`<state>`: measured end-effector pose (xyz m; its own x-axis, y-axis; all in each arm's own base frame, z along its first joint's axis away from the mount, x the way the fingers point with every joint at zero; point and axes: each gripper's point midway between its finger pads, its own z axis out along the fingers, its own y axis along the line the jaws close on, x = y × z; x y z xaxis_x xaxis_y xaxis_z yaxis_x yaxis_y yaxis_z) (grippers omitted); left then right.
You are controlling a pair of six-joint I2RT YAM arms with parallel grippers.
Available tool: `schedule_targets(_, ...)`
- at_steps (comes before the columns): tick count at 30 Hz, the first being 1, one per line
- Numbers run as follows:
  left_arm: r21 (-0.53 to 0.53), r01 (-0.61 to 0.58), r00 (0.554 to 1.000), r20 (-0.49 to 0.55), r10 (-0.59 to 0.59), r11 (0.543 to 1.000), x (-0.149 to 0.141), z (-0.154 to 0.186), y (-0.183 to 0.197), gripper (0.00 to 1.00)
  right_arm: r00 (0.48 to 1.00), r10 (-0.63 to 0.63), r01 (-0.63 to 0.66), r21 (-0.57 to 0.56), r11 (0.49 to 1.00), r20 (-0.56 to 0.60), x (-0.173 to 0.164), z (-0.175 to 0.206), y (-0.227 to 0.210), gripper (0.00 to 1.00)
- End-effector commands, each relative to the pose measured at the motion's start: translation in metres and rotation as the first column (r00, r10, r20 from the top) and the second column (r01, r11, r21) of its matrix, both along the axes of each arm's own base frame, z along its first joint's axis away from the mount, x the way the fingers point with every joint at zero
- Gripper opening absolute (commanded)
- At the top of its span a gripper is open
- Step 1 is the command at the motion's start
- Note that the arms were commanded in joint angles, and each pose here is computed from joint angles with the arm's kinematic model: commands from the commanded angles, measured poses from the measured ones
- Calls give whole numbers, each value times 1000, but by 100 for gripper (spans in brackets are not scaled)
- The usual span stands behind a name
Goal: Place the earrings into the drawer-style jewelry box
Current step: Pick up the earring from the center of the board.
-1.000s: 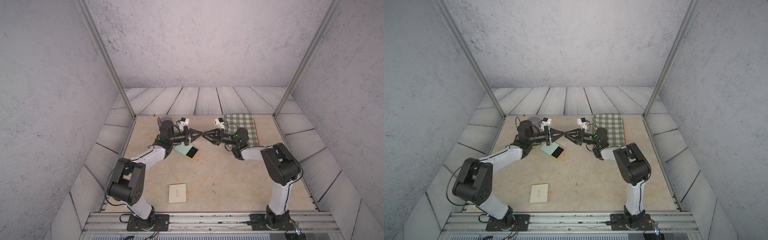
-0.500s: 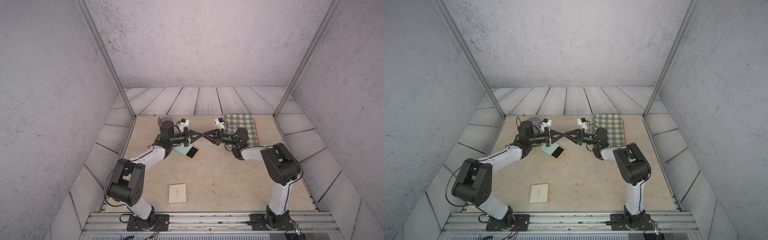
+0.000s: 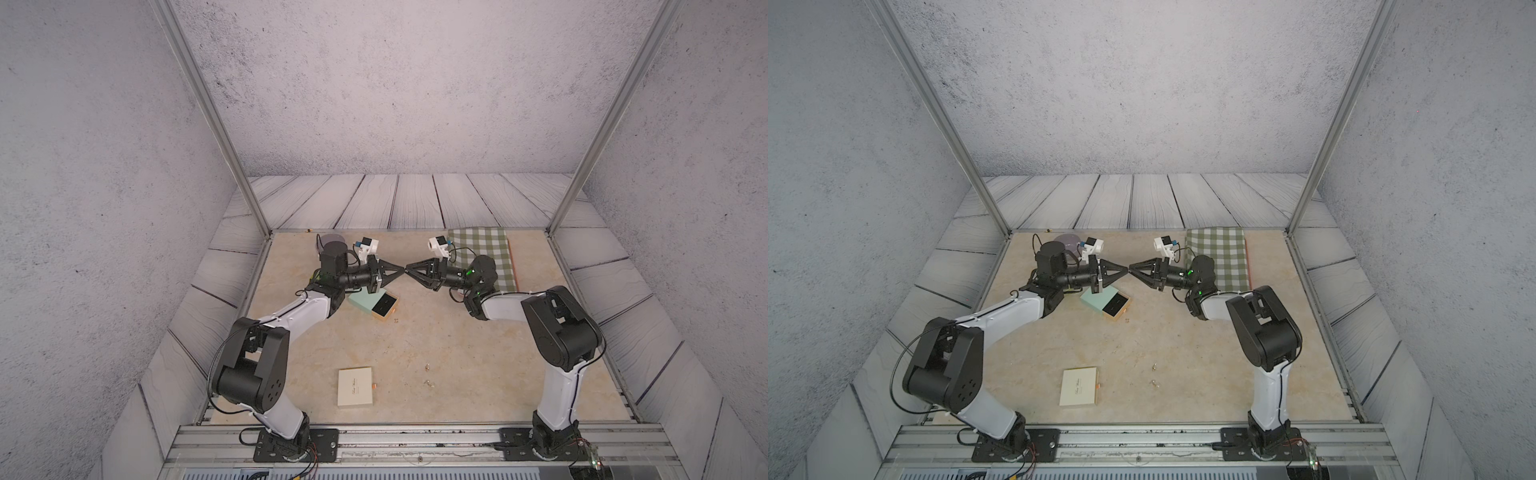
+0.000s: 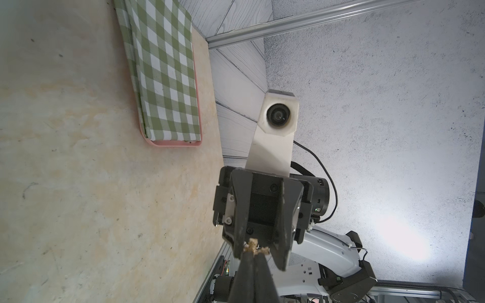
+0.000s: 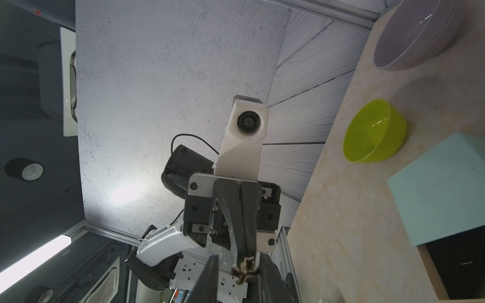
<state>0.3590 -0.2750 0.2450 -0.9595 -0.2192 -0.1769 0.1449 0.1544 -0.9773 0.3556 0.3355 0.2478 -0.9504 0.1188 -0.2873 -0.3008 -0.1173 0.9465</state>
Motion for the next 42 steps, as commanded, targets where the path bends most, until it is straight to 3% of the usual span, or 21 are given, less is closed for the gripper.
schedule_targets(1, 6, -5, 1000, 28, 4, 1000, -2, 2, 3, 0, 999, 14, -15, 21, 1000, 50, -6, 13, 1, 33)
schedule_targets(38, 18, -18, 1000, 12, 18, 1000, -1, -4, 4, 0, 1000, -5, 5, 4, 1000, 6, -5, 8, 2, 17)
schedule_targets(42, 37, -22, 1000, 13, 21, 999, -1, -7, 5, 30, 1000, -19, 18, -62, 998, -23, -7, -5, 1, 13)
